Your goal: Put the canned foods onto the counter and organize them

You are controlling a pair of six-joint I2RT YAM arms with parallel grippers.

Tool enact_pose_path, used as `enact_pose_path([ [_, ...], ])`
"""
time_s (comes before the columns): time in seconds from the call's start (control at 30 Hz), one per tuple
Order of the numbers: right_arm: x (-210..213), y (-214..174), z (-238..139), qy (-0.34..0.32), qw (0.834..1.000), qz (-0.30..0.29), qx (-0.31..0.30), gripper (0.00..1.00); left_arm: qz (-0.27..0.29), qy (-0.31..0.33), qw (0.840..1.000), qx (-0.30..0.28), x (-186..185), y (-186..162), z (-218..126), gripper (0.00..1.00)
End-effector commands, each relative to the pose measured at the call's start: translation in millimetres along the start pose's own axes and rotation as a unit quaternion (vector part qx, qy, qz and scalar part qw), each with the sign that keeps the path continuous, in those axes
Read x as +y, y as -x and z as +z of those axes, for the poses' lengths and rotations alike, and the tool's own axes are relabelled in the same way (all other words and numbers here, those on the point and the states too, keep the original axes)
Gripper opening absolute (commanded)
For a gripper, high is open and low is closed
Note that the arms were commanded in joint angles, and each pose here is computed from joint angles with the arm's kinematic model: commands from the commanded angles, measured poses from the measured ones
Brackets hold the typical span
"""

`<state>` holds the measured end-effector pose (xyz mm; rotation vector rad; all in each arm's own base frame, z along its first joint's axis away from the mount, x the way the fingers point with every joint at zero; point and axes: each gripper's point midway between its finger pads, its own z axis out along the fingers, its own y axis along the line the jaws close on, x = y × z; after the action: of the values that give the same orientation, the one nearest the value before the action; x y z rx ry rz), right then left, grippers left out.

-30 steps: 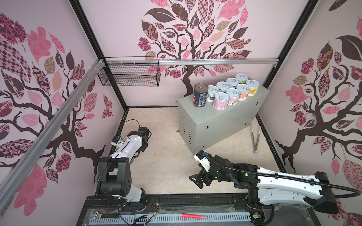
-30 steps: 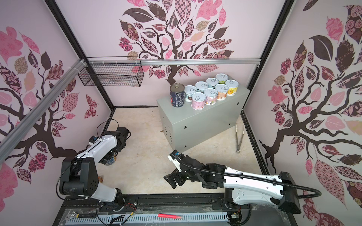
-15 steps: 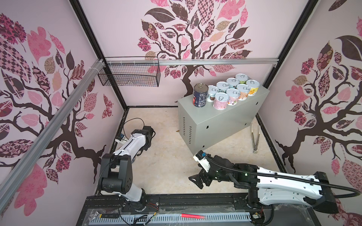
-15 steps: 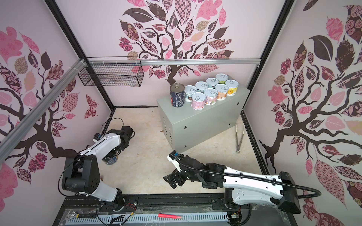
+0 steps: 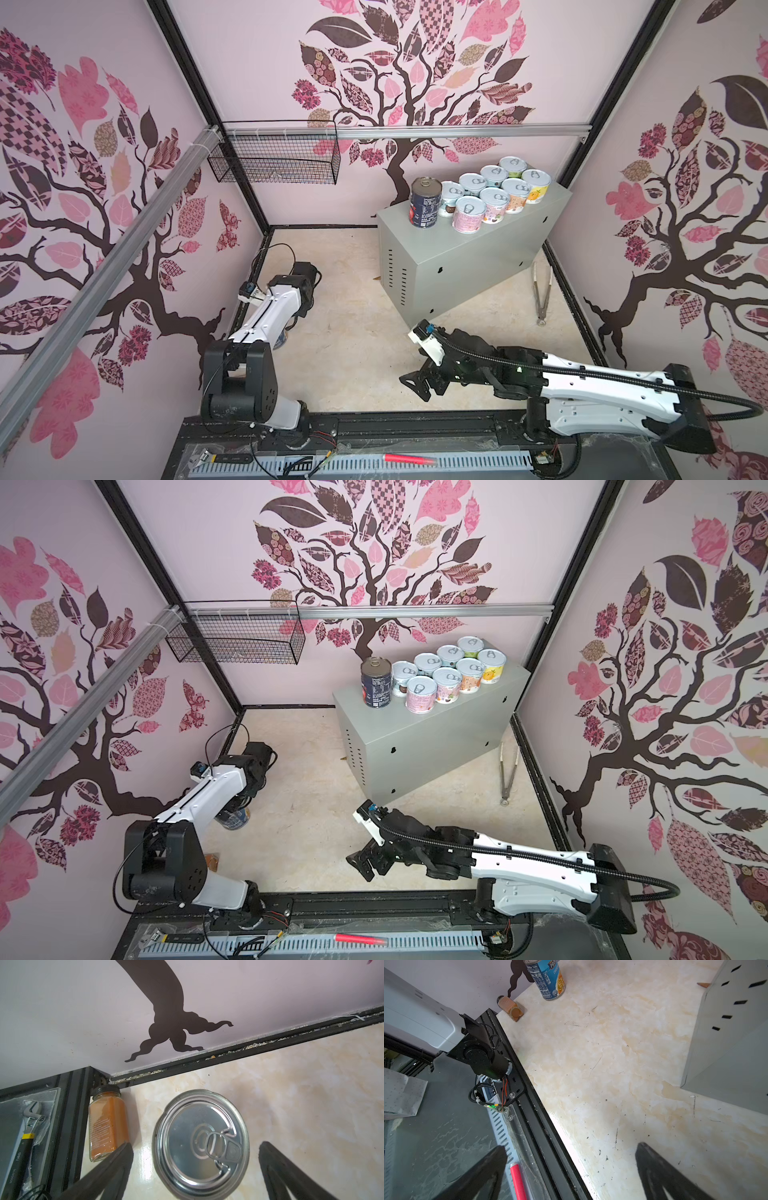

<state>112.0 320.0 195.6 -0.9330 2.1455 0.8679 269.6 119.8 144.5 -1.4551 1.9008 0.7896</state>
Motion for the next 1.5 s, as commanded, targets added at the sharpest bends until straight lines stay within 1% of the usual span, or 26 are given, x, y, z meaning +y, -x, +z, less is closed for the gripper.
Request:
enact_pose_path([
  [0.0,1,2,0,0.002,1.000,-0.002,0.001,1.00,0.004,-0.012,1.000,0.018,-3,-7,8,0.98],
  [0.1,0,1,1,0.002,1.000,-0.001,0.003,1.00,0.006,-0.012,0.999,0.031,-6,-12,14,0.98],
  [0.27,0,1,2,0.001,1.000,-0.002,0.005,1.00,0.013,-0.016,0.999,0.036,-13,-14,17,0.98],
  [0.6,-2,-2,6,0.001,1.000,-0.001,0.011,1.00,0.011,-0.013,0.999,0.042,-10,-18,22,0.98],
  [0.83,-3,-7,10,0.000,1.000,0.000,0.019,1.00,-0.012,-0.006,0.996,0.084,-1,-29,40,0.98],
  [1.13,-4,-9,12,0.000,1.000,0.003,0.023,1.00,-0.005,-0.004,0.994,0.112,-6,-38,50,0.98],
  [1.27,-5,-11,13,-0.001,1.000,0.001,0.026,1.00,-0.008,-0.010,0.993,0.115,-8,-37,47,0.98],
  [1.47,-6,-11,14,0.000,1.000,0.002,0.026,1.00,-0.001,0.003,0.995,0.096,-1,-20,37,0.98],
])
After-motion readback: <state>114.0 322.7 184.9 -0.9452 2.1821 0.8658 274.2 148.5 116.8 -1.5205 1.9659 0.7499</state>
